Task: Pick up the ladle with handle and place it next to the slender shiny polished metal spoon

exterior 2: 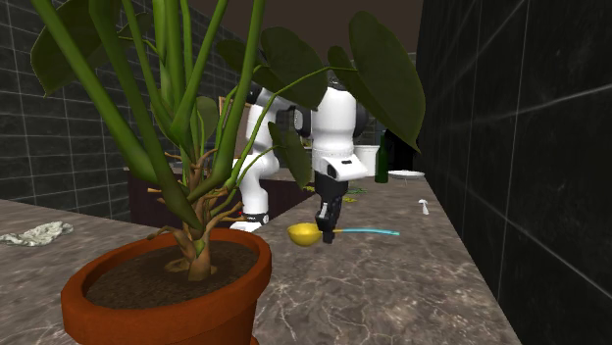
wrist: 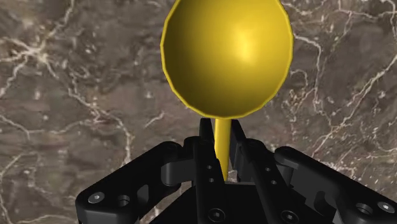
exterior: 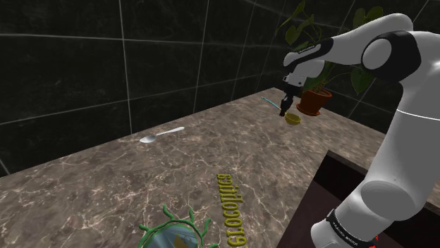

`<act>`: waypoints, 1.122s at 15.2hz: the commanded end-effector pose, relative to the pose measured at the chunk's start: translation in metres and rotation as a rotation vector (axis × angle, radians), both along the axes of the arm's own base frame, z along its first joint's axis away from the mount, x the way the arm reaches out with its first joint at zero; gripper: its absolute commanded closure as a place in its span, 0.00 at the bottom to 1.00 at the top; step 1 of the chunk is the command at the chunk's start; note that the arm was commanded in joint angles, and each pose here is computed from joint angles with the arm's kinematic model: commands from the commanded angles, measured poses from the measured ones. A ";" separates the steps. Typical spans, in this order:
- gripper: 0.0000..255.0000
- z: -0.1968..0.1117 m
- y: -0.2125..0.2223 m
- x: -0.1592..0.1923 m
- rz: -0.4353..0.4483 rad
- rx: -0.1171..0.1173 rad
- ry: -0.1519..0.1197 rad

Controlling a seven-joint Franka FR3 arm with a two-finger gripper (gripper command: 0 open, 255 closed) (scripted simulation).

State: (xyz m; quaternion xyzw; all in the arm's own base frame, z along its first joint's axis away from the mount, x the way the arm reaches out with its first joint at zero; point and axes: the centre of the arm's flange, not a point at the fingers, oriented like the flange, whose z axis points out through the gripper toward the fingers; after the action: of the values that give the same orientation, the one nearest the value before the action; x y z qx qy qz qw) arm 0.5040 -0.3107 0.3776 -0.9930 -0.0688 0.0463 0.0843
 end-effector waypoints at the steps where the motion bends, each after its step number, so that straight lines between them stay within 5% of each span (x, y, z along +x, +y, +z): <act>1: 1.00 0.012 0.000 0.000 0.000 0.000 0.000; 14: 1.00 0.078 0.000 0.000 0.000 0.000 0.000; 17: 1.00 0.078 0.040 -0.001 0.000 0.000 0.000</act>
State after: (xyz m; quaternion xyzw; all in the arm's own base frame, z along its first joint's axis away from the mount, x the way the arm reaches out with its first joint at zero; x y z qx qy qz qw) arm 0.5008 -0.2835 0.4541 -0.9929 -0.0690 0.0463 0.0845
